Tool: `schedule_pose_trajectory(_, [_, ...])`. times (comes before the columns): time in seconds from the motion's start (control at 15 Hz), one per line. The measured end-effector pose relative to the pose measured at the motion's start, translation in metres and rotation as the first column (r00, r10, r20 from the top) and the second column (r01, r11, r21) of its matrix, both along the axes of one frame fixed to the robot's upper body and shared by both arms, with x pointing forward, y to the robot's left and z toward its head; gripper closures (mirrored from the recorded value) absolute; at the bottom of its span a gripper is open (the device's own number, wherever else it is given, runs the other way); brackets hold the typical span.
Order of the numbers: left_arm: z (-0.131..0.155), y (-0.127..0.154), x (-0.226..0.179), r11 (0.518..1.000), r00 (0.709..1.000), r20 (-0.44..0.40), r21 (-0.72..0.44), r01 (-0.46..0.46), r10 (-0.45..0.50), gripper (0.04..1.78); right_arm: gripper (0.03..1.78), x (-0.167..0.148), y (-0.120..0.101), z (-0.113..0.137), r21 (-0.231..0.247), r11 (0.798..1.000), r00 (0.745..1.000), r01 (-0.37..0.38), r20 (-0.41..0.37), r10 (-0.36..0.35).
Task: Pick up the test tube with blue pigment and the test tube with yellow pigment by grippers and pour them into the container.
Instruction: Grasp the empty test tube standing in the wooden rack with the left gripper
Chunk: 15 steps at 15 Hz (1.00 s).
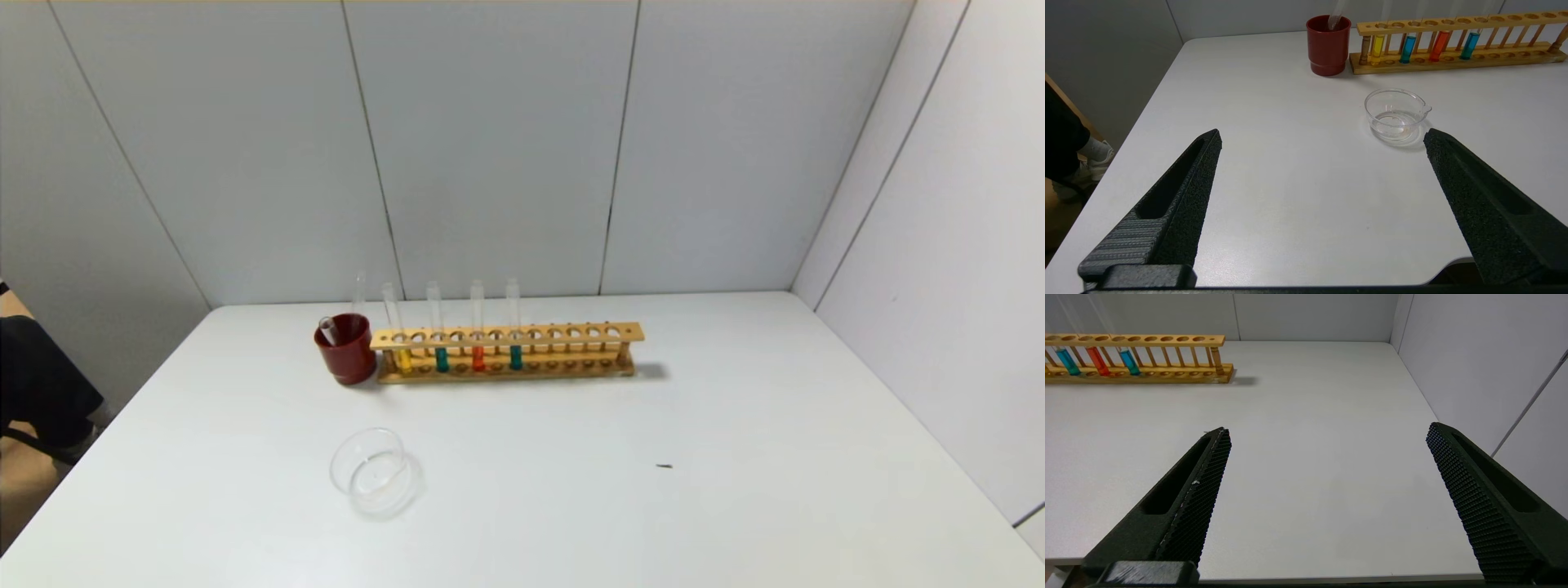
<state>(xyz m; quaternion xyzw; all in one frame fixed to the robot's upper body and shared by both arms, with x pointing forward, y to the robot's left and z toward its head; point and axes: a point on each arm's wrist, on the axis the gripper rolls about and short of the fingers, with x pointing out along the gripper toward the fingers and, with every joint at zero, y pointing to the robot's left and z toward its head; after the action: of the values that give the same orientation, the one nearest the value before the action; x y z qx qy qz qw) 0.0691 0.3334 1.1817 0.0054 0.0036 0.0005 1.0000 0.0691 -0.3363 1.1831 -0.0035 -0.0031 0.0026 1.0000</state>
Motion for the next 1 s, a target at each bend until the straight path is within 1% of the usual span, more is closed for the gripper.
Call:
schedule_pose_trajectory(0.47, [0.001,0.000,0.000,1.000,1.000,0.008,0.010,-0.002,0.001,0.07,0.06,0.000,0.000,0.000,0.000,1.000,1.000,0.000,0.000,0.000])
schedule_pose_trajectory(0.6, [0.005,-0.001,-0.002,0.999,1.000,0.010,0.039,0.024,-0.025,0.07,0.06,0.000,0.000,0.000,0.000,1.000,1.000,-0.001,0.000,0.001])
schedule_pose_trajectory(0.67, [0.014,-0.001,-0.005,0.998,0.998,0.030,0.044,0.052,-0.053,0.07,0.06,0.000,0.000,0.000,0.000,1.000,1.000,0.000,0.000,0.000])
schedule_pose_trajectory(0.8, [0.046,-0.003,-0.016,0.990,0.990,0.057,0.051,0.129,-0.132,0.07,0.06,0.000,0.000,0.000,0.000,1.000,1.000,0.000,-0.001,0.000])
schedule_pose_trajectory(0.93, [0.080,-0.004,-0.019,0.978,0.979,0.020,0.050,0.202,-0.203,0.07,0.06,0.000,0.000,0.000,0.000,1.000,1.000,0.000,-0.001,0.000])
schedule_pose_trajectory(1.0, [0.099,-0.005,-0.014,0.973,0.974,0.004,0.046,0.227,-0.228,0.07,0.06,0.000,0.000,0.000,0.000,1.000,1.000,0.000,-0.001,0.000])
